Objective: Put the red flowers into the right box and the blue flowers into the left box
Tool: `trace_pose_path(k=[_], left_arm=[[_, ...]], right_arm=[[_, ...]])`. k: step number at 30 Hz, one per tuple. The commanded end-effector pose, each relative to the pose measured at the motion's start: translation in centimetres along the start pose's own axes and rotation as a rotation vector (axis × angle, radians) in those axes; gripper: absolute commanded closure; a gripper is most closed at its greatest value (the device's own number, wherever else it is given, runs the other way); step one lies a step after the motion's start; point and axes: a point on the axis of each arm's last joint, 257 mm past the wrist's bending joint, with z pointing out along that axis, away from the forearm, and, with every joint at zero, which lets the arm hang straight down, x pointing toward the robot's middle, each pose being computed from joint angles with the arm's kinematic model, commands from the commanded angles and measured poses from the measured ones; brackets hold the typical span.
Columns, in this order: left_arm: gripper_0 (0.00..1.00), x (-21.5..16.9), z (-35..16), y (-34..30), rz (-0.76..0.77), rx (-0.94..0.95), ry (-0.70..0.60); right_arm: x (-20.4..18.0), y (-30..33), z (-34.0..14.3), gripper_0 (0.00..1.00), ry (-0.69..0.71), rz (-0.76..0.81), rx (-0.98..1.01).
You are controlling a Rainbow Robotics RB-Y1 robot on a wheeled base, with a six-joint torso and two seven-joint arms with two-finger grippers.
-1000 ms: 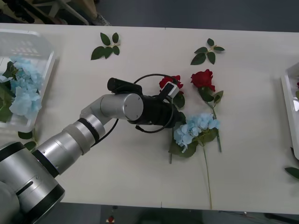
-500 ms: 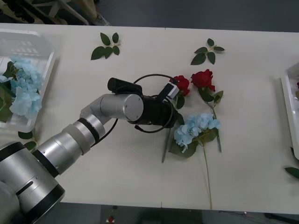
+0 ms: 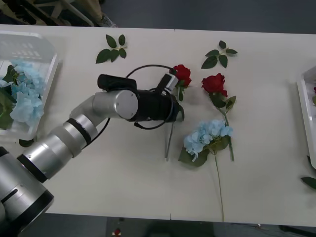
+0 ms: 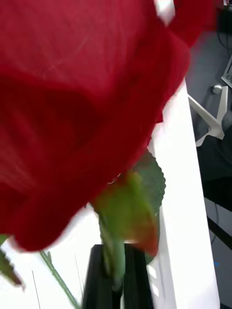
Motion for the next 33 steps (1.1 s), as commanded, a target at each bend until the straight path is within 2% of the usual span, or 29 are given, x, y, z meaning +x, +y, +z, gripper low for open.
trace_pose_path(k=[1,3,4,5,6,11,15,19,25,33], left_arm=[[1.00,-8.3,-5.9,-0.2,-0.027,0.053,-0.197],[1.00,-9.7,-7.8,-1.0,-0.040,0.081,-0.255],[1.00,-11.0,-9.7,-1.6,-0.042,0.101,-0.303],[1.00,-11.7,-11.1,-2.1,-0.037,0.118,-0.330],[1.00,-12.3,-12.5,-2.8,-0.018,0.132,-0.357],[1.00,-12.5,-17.1,-4.9,0.068,0.180,-0.425],[1.00,-12.2,-18.3,-7.0,0.235,0.174,-0.473],[1.00,-12.4,-17.0,-9.6,0.389,0.190,-0.479],[1.00,-12.6,-13.9,-13.0,0.516,0.217,-0.423],[1.00,-12.7,-12.0,-17.7,0.529,0.300,-0.436]], right_arm=[[-2.1,0.3,-0.8,0.48,-0.048,0.022,-0.011],[-2.1,0.4,-0.8,0.33,-0.049,0.020,-0.015],[-2.1,0.5,-0.7,0.33,-0.048,0.020,-0.019],[-2.1,0.7,-0.7,0.21,-0.048,0.019,-0.023],[-2.1,0.8,-0.7,0.19,-0.048,0.014,-0.026],[-2.0,1.5,-0.6,0.15,-0.045,0.001,-0.041],[-2.1,2.8,-0.6,0.13,-0.050,-0.008,-0.083],[-2.7,4.7,-0.9,0.12,-0.076,-0.072,-0.154],[-4.4,8.5,-2.8,0.12,-0.147,-0.221,-0.276],[-5.1,13.5,-7.1,0.12,-0.310,-0.395,-0.452]])
